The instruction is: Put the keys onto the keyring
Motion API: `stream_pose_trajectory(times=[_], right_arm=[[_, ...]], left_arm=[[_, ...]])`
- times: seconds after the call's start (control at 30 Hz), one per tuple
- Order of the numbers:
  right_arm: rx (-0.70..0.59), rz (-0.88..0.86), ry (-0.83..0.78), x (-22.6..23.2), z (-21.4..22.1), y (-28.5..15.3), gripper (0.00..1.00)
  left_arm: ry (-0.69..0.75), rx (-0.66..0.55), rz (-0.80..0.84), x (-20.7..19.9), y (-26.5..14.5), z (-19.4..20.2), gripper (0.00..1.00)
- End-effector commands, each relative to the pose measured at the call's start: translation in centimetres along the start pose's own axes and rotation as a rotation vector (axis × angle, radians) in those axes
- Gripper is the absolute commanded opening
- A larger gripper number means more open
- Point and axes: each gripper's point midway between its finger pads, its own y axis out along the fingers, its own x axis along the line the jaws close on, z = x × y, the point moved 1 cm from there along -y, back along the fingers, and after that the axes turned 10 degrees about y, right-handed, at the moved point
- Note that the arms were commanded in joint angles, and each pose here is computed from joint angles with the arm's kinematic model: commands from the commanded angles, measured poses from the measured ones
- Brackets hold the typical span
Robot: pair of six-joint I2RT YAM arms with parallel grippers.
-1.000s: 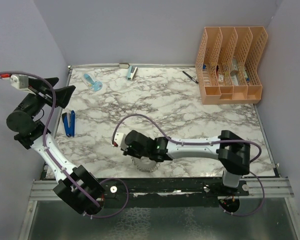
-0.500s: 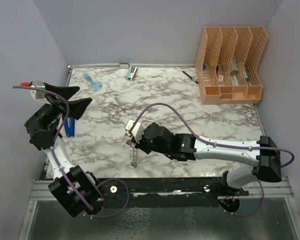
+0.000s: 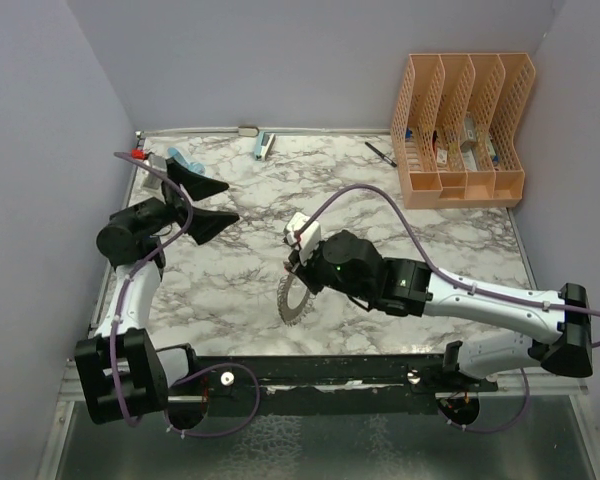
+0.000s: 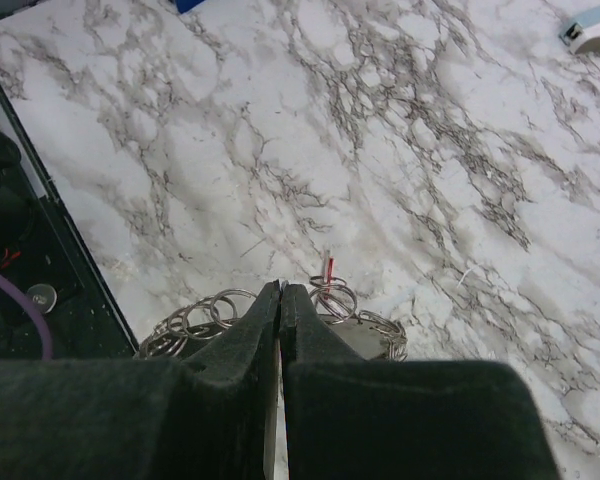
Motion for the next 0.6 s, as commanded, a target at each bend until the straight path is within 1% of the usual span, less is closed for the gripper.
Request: stream_pose_trajectory(times=[0.0, 0.13, 0.23, 0.3, 0.37, 0.4, 0.43, 0.57], right_arm=[[-0.055, 0.029, 0.113, -1.2, -1.8, -0.9, 0.01], [-0.061, 0.035, 0.172, -2.5, -2.6, -0.9, 0.01], [-0.051, 0.08, 0.182, -3.3, -2.8, -0.7, 0.01], [-0.051, 0.091, 0.194, -3.5, -3.2, -0.7, 0.01], [-0.054, 0.095, 0.204, -3.5, -3.5, -0.7, 0.01], [-0.057, 0.096, 0.209, -3.6, -3.6, -0.8, 0.01], [-0.06, 0.099, 0.213, -3.6, -3.7, -0.8, 0.01], [-0.071, 0.098, 0.227, -3.7, -4.1, -1.1, 0.01]], left_arm=[[-0.014, 0.041, 0.062, 0.3, 1.8, 2.6, 0.96], [-0.092, 0.085, 0.111, 0.3, 3.8, 4.6, 0.94], [-0.12, 0.142, 0.148, 0.3, 5.0, 5.8, 0.94], [-0.143, 0.194, 0.145, 0.5, 5.5, 6.9, 0.93], [-0.13, 0.262, 0.151, 0.2, 6.2, 8.3, 0.93], [-0.061, 0.291, 0.166, 0.0, 6.7, 9.0, 0.93], [-0.048, 0.313, 0.183, -0.5, 7.1, 9.3, 0.93], [-0.049, 0.322, 0.224, -1.3, 7.9, 9.3, 0.93]])
